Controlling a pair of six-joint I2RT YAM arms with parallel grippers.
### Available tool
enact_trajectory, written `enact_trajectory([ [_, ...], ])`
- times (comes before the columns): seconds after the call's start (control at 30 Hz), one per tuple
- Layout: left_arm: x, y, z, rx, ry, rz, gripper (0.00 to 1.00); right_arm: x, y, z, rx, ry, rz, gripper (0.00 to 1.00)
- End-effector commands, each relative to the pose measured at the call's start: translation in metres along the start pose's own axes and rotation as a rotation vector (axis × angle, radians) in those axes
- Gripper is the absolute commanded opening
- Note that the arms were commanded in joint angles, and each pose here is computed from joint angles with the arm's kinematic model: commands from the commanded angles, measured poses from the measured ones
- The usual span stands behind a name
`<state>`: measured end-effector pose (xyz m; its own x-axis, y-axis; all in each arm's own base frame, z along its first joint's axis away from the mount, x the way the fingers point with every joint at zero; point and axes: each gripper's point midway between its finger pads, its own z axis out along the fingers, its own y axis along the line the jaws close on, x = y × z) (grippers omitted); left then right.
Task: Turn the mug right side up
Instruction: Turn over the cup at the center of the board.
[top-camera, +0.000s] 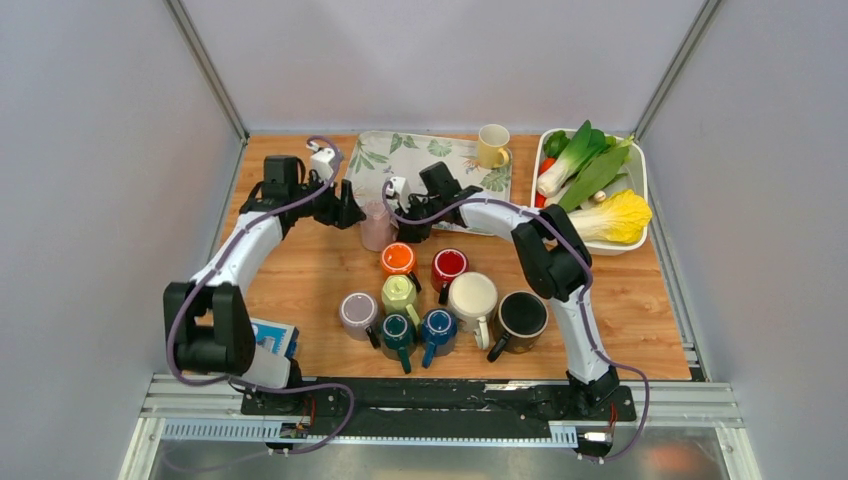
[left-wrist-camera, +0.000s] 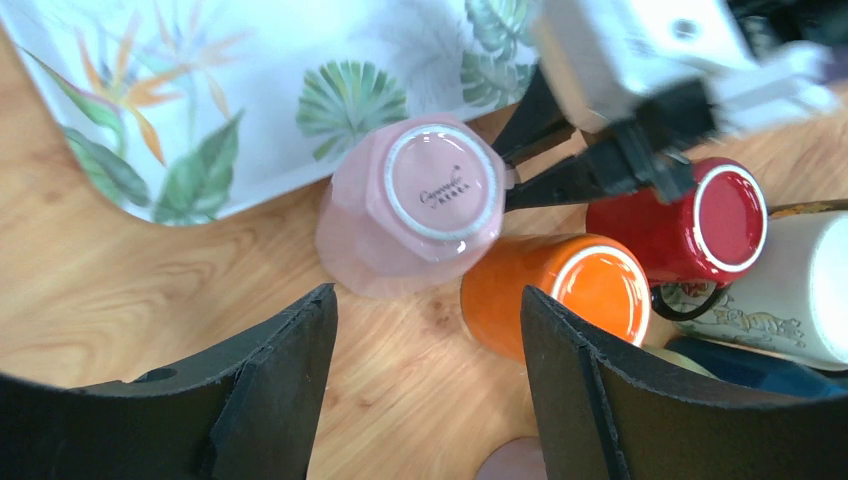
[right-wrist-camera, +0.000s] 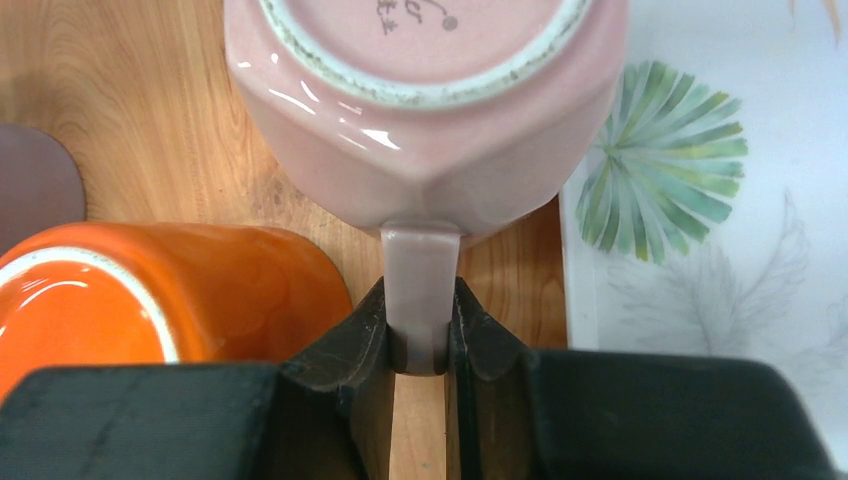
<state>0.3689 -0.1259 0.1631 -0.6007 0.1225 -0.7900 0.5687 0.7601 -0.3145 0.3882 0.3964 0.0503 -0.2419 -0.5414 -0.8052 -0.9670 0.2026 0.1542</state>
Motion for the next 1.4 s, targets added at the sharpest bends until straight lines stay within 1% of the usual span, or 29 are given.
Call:
enact_trajectory([
  [0.0,-0.019,-0.002,-0.029,-0.078,-0.115,0.289,0.75,-0.097,-0.003,-0.046,0.008,-0.217,-0.028,0.0],
  [0.03,-0.02,-0.002,-0.031,-0.092,-0.126,0.324,0.75,-0.105,-0.007,-0.051,0.008,-0.238,0.005,0.0],
  [0.1,-0.033,0.001,-0.036,-0.141,-0.195,0.46,0.75,-0.121,-0.012,-0.064,-0.02,-0.292,0.078,0.0],
  [0.13,-0.031,0.001,-0.038,-0.168,-0.203,0.537,0.76,-0.128,-0.016,-0.072,-0.03,-0.319,0.111,0.0],
  [0.17,-0.047,-0.001,-0.044,-0.201,-0.27,0.616,0.76,-0.133,-0.017,-0.079,-0.057,-0.339,0.142,0.0],
  [0.2,-0.042,0.002,-0.042,-0.231,-0.266,0.699,0.76,-0.144,-0.018,-0.089,-0.091,-0.365,0.154,0.0],
  [0.23,-0.06,-0.006,-0.049,-0.263,-0.342,0.79,0.77,-0.15,-0.018,-0.095,-0.139,-0.38,0.22,0.0],
  [0.27,-0.057,-0.003,-0.048,-0.293,-0.342,0.867,0.77,-0.154,-0.02,-0.102,-0.192,-0.389,0.287,0.0],
  [0.3,-0.062,-0.007,-0.051,-0.312,-0.387,0.933,0.78,-0.159,-0.022,-0.109,-0.244,-0.396,0.347,0.0],
  [0.33,-0.066,-0.008,-0.053,-0.331,-0.404,1.006,0.78,-0.162,-0.023,-0.113,-0.297,-0.396,0.407,0.0],
  [0.37,-0.071,-0.012,-0.053,-0.346,-0.443,1.053,0.78,-0.165,-0.024,-0.118,-0.342,-0.4,0.425,0.0],
  [0.47,-0.082,-0.018,-0.051,-0.39,-0.491,1.153,0.79,-0.166,-0.024,-0.13,-0.427,-0.419,0.463,0.0],
  [0.53,-0.091,-0.024,-0.047,-0.414,-0.532,1.196,0.8,-0.165,-0.019,-0.135,-0.478,-0.421,0.453,0.0],
  [0.67,-0.104,-0.036,-0.037,-0.466,-0.606,1.317,0.83,-0.157,-0.004,-0.141,-0.577,-0.384,0.441,0.0],
  [0.8,-0.121,-0.043,-0.036,-0.531,-0.678,1.427,0.83,-0.152,0.004,-0.147,-0.63,-0.358,0.429,0.0],
  [0.83,-0.12,-0.04,-0.029,-0.542,-0.665,1.459,0.84,-0.151,0.007,-0.147,-0.642,-0.352,0.431,0.0],
  [0.9,-0.127,-0.04,-0.029,-0.606,-0.712,1.504,0.87,-0.147,0.011,-0.146,-0.662,-0.34,0.428,0.0],
  [0.93,-0.131,-0.042,-0.026,-0.643,-0.757,1.531,0.88,-0.143,0.013,-0.145,-0.676,-0.329,0.427,0.0],
  [0.97,-0.135,-0.041,-0.027,-0.703,-0.759,1.593,0.87,-0.14,0.015,-0.143,-0.687,-0.319,0.432,0.0],
  [1.0,-0.138,-0.043,-0.024,-0.75,-0.806,1.626,0.87,-0.138,0.016,-0.142,-0.696,-0.31,0.441,0.0],
  [1.1,-0.15,-0.048,-0.024,-0.88,-0.877,1.741,0.86,-0.135,0.015,-0.139,-0.703,-0.302,0.453,0.0],
  [1.13,-0.151,-0.047,-0.02,-0.889,-0.883,1.753,0.82,-0.135,0.015,-0.138,-0.702,-0.302,0.456,0.0],
  [1.17,-0.152,-0.048,-0.02,-0.885,-0.89,1.756,0.74,-0.135,0.014,-0.139,-0.698,-0.304,0.458,0.0],
  [1.2,-0.153,-0.049,-0.019,-0.873,-0.899,1.743,0.69,-0.135,0.013,-0.138,-0.695,-0.306,0.462,0.0],
  [1.23,-0.153,-0.052,-0.018,-0.855,-0.908,1.743,0.55,-0.135,0.012,-0.138,-0.687,-0.312,0.465,0.0],
  [1.27,-0.151,-0.054,-0.018,-0.83,-0.914,1.734,0.48,-0.135,0.01,-0.138,-0.676,-0.319,0.467,0.01],
  [1.3,-0.15,-0.055,-0.018,-0.82,-0.914,1.728,0.25,-0.135,0.008,-0.139,-0.666,-0.328,0.467,0.02],
  [1.37,-0.147,-0.059,-0.02,-0.798,-0.913,1.711,0.04,-0.136,0.005,-0.139,-0.651,-0.338,0.468,0.06],
])
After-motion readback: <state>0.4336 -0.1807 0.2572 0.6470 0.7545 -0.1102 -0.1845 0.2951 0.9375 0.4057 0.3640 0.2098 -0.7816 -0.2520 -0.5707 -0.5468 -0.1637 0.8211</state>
